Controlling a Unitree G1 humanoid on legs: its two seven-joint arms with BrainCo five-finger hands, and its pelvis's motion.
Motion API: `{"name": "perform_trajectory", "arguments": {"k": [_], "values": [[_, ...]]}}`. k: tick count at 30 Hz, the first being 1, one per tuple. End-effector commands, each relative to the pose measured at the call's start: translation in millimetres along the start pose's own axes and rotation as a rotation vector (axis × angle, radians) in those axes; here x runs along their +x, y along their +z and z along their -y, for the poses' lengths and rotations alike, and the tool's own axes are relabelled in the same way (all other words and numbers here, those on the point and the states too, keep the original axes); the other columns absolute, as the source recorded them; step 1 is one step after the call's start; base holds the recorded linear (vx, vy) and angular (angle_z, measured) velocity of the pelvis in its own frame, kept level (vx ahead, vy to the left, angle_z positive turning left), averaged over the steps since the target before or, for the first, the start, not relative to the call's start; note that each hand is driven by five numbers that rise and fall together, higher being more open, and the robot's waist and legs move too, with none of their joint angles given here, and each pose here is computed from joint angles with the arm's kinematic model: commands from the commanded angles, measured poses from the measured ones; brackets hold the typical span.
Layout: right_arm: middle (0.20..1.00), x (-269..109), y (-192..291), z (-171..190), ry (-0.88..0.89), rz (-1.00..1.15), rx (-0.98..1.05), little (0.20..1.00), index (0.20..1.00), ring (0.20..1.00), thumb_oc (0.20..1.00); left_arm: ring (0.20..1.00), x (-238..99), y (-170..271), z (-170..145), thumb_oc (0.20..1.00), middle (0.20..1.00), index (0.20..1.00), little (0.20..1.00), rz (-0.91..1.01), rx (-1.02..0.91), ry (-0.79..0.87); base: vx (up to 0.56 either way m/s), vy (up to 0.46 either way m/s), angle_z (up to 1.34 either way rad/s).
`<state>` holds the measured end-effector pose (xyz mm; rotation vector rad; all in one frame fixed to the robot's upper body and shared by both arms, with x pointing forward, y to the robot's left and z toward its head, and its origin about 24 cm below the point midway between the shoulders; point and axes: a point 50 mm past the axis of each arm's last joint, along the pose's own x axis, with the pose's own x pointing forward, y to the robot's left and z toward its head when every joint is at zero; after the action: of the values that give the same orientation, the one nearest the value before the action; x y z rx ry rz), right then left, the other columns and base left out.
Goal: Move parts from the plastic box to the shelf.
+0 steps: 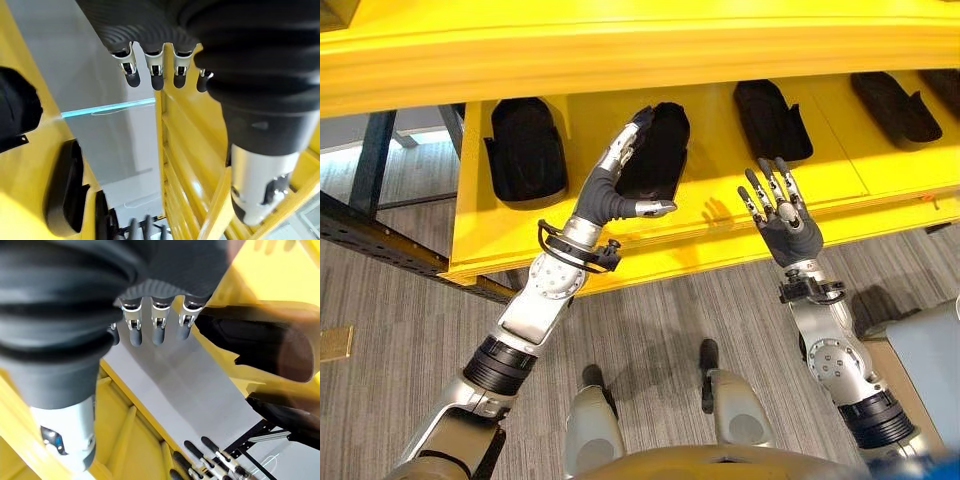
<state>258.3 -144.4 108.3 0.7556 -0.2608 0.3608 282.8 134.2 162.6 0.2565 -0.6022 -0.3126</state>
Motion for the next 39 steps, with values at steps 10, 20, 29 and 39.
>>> {"name": "perform_trajectory", "arguments": {"k": [10,20,29,39], "values": [[1.0,-0.9,15.3,-13.5,0.041,0.114,0.05,1.0,1.0,1.0,1.0,1.0,21.0,-3.7,-12.7,1.0,1.0,1.0,1.0,0.009,-0.006,0.146,-0.01,-0.008,-0.05],[1.0,0.1,7.2,-13.6,0.03,0.079,0.068,1.0,1.0,1.0,1.0,1.0,43.6,-27.8,-13.5,1.0,1.0,1.0,1.0,-0.095,0.049,0.264,-0.02,-0.006,-0.06],[1.0,1.1,5.1,-14.1,0.029,0.074,0.065,1.0,1.0,1.0,1.0,1.0,53.6,-37.9,-22.0,1.0,1.0,1.0,1.0,-0.146,0.052,0.359,-0.02,-0.01,-0.13],[1.0,0.0,5.3,-13.6,0.034,0.073,0.058,1.0,1.0,1.0,1.0,1.0,54.5,-23.0,-35.9,1.0,1.0,1.0,1.0,-0.067,0.056,0.423,0.0,0.0,0.0]]}}
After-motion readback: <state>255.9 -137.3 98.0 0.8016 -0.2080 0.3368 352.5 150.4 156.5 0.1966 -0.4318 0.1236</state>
